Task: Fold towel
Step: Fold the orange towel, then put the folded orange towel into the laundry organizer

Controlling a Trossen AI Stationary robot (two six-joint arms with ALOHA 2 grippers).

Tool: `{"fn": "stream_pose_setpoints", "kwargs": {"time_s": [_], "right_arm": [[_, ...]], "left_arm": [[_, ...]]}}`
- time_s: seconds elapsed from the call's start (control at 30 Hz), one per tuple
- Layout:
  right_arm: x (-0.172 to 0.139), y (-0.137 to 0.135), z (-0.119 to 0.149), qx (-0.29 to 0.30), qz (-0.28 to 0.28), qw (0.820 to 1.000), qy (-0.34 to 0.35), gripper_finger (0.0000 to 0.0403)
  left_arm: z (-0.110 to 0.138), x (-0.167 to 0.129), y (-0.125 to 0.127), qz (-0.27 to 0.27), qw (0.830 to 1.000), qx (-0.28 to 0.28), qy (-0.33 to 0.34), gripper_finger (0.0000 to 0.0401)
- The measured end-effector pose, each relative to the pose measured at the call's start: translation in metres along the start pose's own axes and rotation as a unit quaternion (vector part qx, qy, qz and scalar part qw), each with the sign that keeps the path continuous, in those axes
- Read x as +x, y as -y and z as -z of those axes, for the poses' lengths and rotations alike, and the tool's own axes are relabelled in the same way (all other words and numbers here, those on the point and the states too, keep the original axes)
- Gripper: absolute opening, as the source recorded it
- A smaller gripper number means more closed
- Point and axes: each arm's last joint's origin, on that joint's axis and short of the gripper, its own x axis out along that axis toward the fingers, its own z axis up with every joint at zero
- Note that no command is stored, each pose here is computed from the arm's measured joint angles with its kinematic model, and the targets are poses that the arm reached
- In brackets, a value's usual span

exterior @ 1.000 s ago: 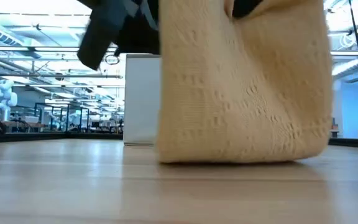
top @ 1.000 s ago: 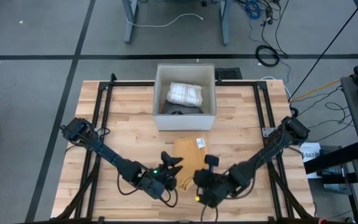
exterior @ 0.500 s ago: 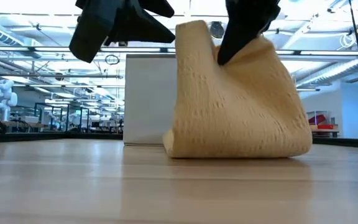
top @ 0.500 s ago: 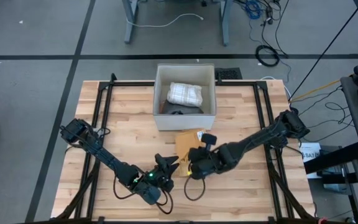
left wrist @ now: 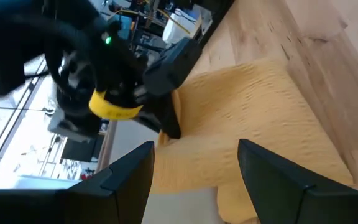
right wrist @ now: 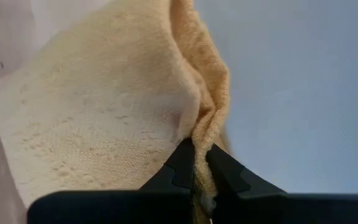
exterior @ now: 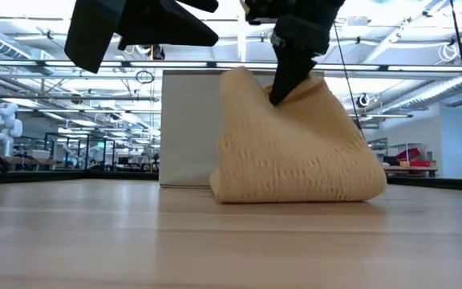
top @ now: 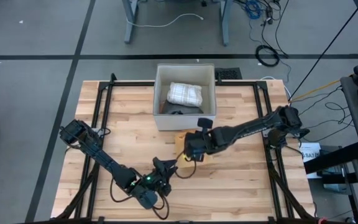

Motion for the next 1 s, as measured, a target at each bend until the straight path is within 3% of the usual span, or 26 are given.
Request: {"fn": "stream_pose_setpoints", "kwargs": {"time_s": [0.33, 0.53, 0.73, 1.0], "right_arm": [[0.036, 0.023, 0.006, -0.025, -0.01, 0.999, -0.043, 0.0022], [0.051, 0.021, 0.017, -0.033, -0.02, 0.998, -0.046, 0.01], [0.043, 0.025, 0.019, -0.036, 0.005, 0.998, -0.049, 0.0189], [0.017, 0.038, 0.02, -0.01, 0.007, 1.0, -0.028, 0.0208]], "left_arm": [[0.0, -0.001, 0.0, 0.001, 1.0, -0.013, 0.001, 0.0238], [-0.001, -0.003, 0.002, 0.013, 1.0, -0.022, 0.009, 0.0238], [-0.001, -0.003, 0.003, 0.037, 0.999, -0.028, 0.024, 0.0238], [-0.001, 0.003, 0.003, 0.064, 0.996, -0.053, 0.034, 0.0238]]}}
